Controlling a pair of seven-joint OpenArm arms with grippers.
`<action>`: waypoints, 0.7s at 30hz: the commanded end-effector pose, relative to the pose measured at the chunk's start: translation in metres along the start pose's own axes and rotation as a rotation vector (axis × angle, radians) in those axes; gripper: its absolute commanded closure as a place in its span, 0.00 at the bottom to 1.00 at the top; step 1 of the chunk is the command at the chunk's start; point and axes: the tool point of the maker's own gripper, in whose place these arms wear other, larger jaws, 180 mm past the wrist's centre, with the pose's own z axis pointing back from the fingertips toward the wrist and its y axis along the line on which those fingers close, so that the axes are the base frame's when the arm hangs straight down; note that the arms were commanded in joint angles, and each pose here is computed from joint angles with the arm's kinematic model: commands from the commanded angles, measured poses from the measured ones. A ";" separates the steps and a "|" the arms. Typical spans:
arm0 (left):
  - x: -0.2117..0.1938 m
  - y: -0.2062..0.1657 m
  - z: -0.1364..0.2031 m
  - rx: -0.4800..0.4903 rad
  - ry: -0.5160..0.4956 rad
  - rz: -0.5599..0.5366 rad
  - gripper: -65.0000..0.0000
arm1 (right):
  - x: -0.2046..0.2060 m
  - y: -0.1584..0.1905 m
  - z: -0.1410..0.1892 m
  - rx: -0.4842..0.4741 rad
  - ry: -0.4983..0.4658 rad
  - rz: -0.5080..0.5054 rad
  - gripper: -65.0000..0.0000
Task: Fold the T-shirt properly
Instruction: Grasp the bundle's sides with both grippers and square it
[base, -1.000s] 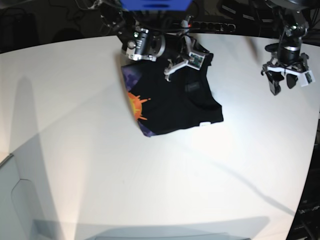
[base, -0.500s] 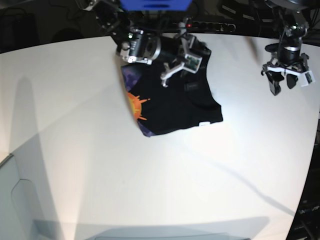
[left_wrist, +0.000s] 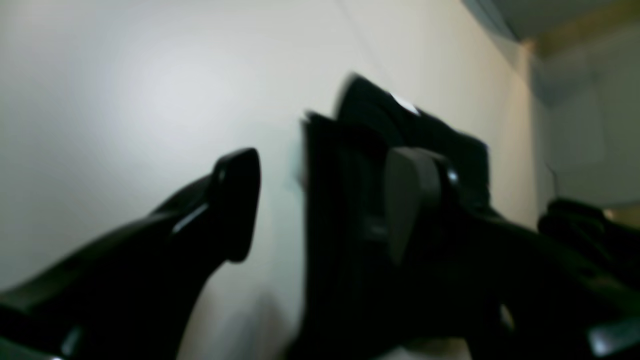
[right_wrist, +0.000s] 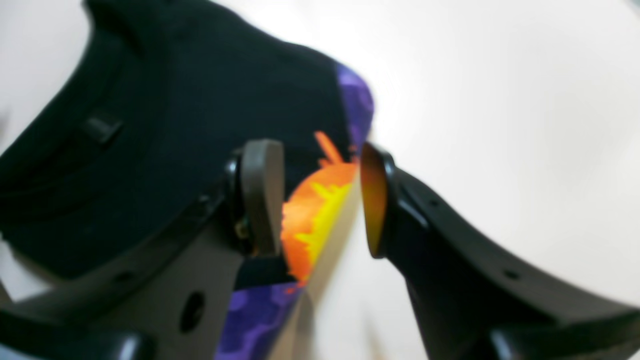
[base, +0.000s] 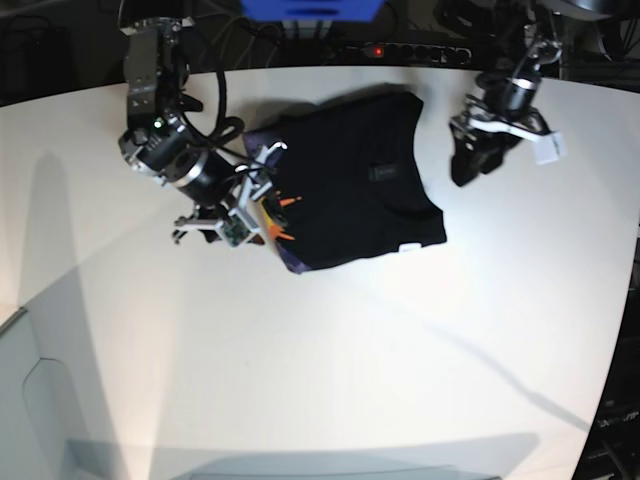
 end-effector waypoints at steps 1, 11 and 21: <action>-0.003 -0.006 -0.002 -0.022 0.002 0.005 0.41 | 0.014 -0.002 0.003 0.003 -0.057 0.007 0.60; -0.044 0.013 -0.030 -0.001 0.108 0.073 0.41 | -0.002 -0.011 0.010 -0.029 -0.021 -0.009 0.60; -0.074 0.007 -0.057 -0.033 0.195 0.100 0.42 | -0.006 -0.010 0.011 -0.026 -0.011 -0.013 0.60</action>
